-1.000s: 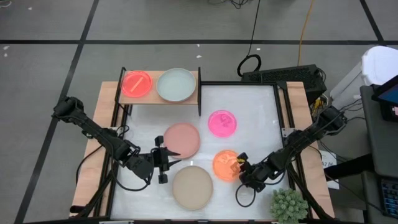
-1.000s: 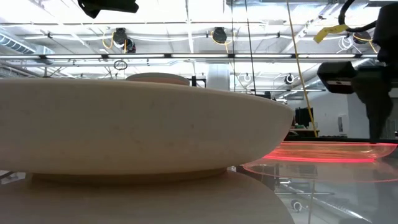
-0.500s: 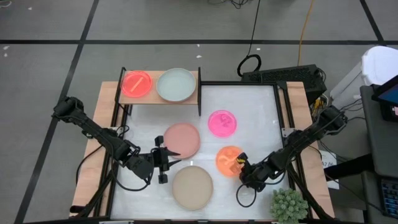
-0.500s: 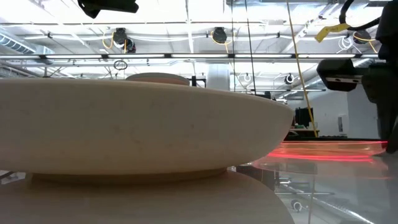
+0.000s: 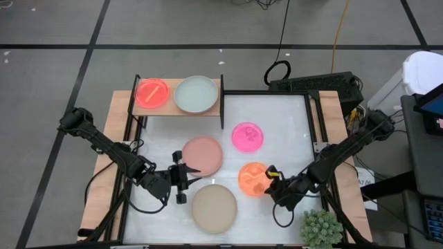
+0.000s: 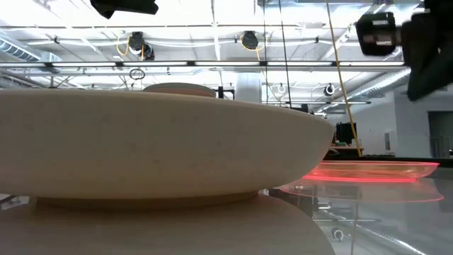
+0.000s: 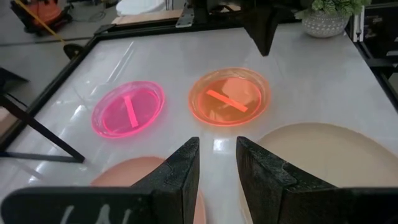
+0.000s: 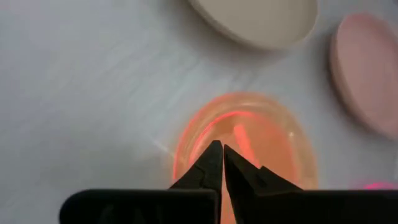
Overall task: Place and stack plates onto a shelf
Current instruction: Stack the small orange plate on top of the small orange plates on the shelf, then stack the small orange plate on top of the small orange plates
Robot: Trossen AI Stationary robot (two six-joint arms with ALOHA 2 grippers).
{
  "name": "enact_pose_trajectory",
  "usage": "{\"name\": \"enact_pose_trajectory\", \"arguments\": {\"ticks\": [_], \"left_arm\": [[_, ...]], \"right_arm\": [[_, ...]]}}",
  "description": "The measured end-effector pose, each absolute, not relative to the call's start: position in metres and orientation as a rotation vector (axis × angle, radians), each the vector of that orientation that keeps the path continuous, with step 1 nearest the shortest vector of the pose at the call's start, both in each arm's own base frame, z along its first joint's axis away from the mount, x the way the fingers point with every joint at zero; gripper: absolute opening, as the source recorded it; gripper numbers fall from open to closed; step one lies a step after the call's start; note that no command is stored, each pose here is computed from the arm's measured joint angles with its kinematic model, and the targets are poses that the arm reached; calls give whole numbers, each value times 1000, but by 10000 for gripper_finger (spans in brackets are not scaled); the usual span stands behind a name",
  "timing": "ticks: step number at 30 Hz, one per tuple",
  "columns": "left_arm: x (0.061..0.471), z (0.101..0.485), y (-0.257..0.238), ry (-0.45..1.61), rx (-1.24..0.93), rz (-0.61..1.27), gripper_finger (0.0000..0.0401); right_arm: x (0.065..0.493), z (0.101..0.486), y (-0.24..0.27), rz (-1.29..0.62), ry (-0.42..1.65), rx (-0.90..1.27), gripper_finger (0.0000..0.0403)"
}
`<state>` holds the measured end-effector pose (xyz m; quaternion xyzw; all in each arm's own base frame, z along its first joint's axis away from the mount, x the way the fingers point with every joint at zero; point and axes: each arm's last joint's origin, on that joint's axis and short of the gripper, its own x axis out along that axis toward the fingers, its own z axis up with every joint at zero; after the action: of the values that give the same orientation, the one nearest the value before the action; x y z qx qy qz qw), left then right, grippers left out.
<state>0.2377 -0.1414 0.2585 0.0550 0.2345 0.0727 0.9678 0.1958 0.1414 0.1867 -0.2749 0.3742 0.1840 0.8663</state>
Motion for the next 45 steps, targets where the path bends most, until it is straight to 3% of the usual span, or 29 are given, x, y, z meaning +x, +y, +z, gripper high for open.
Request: {"name": "enact_pose_trajectory", "arguments": {"ticks": [13,22,35,45], "left_arm": [[241,261,-139,460,197,131,114],[241,260,-138,465,197,128,114],[244,261,-134,464,164,152,114],[244,260,-134,465,163,150,113]], "right_arm": [[213,229,135,389,669,-648,0],[206,204,146,400,886,-479,9],[209,153,156,336,1140,-549,111],[202,134,148,288,1160,-645,94]]}}
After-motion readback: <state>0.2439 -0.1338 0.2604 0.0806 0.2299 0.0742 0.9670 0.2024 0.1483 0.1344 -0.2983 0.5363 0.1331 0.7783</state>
